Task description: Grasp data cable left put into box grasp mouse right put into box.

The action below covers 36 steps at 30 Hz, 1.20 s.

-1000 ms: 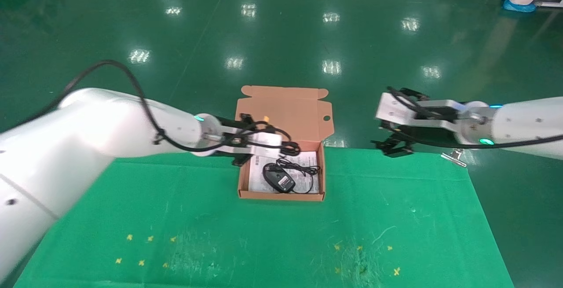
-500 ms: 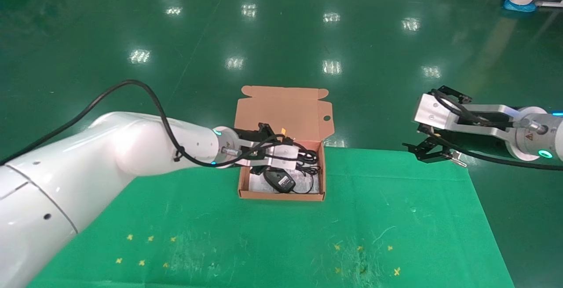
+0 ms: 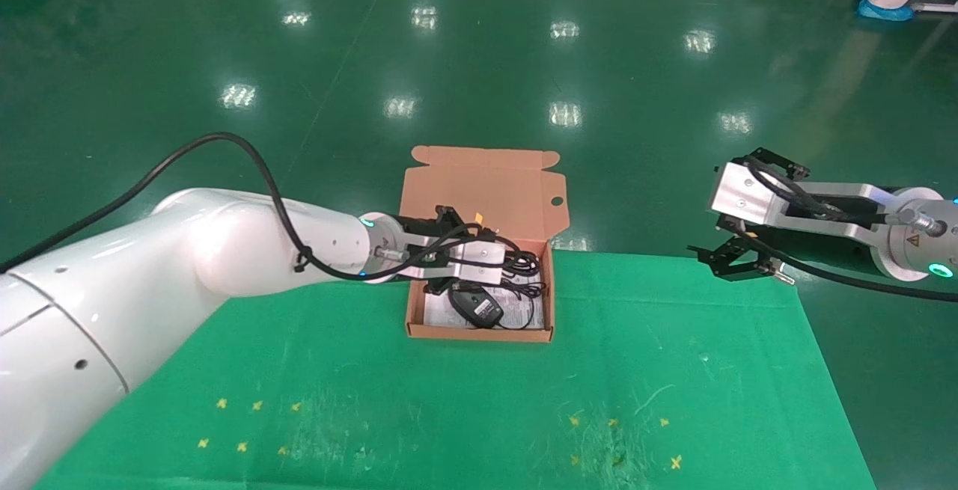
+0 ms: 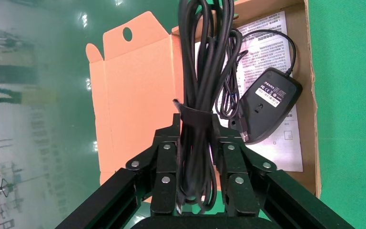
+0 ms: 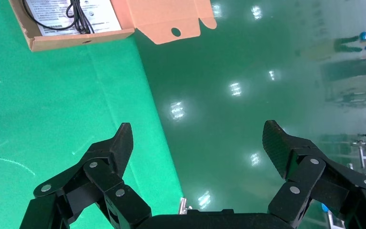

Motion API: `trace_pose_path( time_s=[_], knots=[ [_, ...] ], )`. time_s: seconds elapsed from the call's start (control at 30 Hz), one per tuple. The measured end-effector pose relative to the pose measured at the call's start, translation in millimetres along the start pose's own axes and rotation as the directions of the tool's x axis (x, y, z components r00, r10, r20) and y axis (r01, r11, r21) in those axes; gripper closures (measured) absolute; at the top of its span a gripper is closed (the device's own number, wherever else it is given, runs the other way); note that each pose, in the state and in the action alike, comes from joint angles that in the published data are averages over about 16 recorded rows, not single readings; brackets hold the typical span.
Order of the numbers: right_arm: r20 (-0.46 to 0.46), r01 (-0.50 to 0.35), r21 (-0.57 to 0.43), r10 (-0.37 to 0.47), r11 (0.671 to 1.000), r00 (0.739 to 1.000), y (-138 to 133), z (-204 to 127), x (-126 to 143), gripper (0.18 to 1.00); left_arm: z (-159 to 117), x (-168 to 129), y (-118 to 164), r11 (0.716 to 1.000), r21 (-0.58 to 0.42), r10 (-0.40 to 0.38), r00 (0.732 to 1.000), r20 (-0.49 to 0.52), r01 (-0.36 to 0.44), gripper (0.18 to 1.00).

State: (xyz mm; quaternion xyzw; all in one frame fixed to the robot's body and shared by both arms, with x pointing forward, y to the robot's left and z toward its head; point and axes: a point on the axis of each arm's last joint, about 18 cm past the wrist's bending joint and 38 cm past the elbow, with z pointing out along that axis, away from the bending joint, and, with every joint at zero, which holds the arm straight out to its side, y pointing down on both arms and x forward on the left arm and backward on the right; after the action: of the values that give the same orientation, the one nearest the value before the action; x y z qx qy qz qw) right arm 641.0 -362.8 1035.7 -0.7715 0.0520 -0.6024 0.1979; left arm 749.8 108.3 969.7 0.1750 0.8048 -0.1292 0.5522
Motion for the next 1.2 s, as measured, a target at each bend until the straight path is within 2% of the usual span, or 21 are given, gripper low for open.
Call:
trace_pose_path(
  time_s=[0.23, 0.43, 0.77, 0.9, 1.03, 1.2],
  knots=[
    [-0.001, -0.002, 0.002, 0.002, 1.0, 1.0, -1.0, 1.3, 0.7, 0.178, -2.2, -1.7, 1.5, 1.0, 0.002, 0.001, 1.0, 0.006, -0.001, 0.832],
    [-0.033, 0.006, 0.01, -0.006, 1.0, 0.999, -4.5, -3.3, 12.6, 0.178, -9.2, -15.5, 5.5, 1.0, 0.001, 0.001, 0.999, 0.051, -0.001, 0.733],
    [-0.119, 0.082, 0.022, -0.079, 0.996, 0.99, -17.5, -19.8, 44.8, 0.178, -27.5, -52.2, 16.1, 1.0, -0.001, -0.017, 0.985, 0.17, 0.017, 0.492],
    [-0.125, 0.099, 0.029, -0.094, 0.995, 0.988, -21.6, -23.3, 48.7, 0.178, -32.7, -54.3, 21.8, 0.998, 0.018, -0.065, 0.981, 0.181, 0.063, 0.407],
    [-0.099, 0.081, 0.045, -0.076, 0.996, 0.992, -23.7, -22.5, 42.8, 0.178, -35.0, -43.4, 27.2, 0.99, 0.052, -0.136, 0.979, 0.153, 0.13, 0.331],
    [-0.037, 0.021, 0.08, -0.018, 0.997, 0.999, -24.9, -20.2, 28.2, 0.178, -40.7, -22.2, 34.7, 0.962, 0.114, -0.258, 0.962, 0.091, 0.247, 0.262]
  ],
)
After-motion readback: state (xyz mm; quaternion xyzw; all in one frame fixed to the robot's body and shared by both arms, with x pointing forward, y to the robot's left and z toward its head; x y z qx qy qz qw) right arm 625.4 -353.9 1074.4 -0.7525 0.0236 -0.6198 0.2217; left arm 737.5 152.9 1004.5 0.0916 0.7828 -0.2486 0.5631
